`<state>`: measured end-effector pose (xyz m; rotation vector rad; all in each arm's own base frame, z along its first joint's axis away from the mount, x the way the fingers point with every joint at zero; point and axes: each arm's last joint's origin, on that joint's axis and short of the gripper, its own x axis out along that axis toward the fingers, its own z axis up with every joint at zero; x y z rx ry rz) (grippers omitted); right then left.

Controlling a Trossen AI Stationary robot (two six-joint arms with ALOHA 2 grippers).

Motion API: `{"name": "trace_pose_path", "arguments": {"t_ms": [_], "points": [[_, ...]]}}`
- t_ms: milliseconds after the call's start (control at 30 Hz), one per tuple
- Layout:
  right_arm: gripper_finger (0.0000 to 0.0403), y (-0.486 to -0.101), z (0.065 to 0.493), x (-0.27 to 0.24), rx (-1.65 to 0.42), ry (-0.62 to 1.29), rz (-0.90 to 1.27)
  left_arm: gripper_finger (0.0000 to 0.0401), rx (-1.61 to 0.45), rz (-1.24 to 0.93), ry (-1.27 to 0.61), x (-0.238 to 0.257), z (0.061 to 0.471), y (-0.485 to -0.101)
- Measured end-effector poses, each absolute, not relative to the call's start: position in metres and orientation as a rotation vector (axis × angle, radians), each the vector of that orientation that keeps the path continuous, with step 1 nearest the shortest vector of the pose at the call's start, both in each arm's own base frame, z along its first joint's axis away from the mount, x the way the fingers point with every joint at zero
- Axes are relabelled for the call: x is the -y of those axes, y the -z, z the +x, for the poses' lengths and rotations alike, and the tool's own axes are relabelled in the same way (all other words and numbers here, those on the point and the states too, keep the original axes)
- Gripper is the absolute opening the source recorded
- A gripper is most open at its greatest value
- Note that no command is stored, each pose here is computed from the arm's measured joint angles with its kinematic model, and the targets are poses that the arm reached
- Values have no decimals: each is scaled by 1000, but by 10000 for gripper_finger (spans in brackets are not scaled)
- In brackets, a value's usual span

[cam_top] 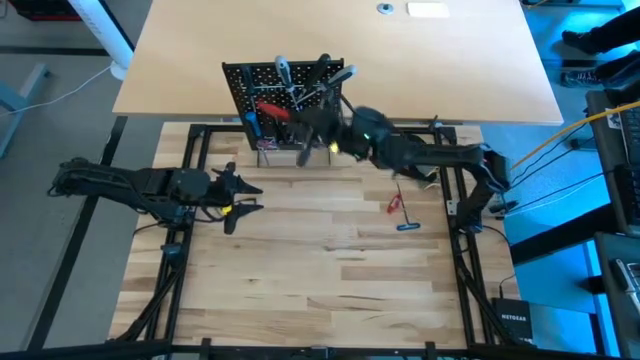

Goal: Hang tools onto peg board
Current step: Hang the bottom red t-handle hex key on the peg board

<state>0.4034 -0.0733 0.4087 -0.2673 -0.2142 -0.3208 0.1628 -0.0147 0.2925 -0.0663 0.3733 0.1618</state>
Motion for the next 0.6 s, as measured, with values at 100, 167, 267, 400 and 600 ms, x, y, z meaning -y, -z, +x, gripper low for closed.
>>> {"name": "trace_pose_path", "arguments": {"t_ms": [100,167,267,400,600], "points": [[55,-408,413,98,193,369,-224,188,-370,-50,-158,15,163,-293],[55,-406,416,113,180,395,-193,188,-374,-36,-157,15,163,-293],[58,-400,420,130,167,427,-153,186,-371,-11,-152,15,163,-293],[56,-391,422,148,161,452,-122,188,-347,28,-142,15,164,-296],[59,-386,424,154,157,472,-131,187,-346,63,-137,15,164,-296]]}}
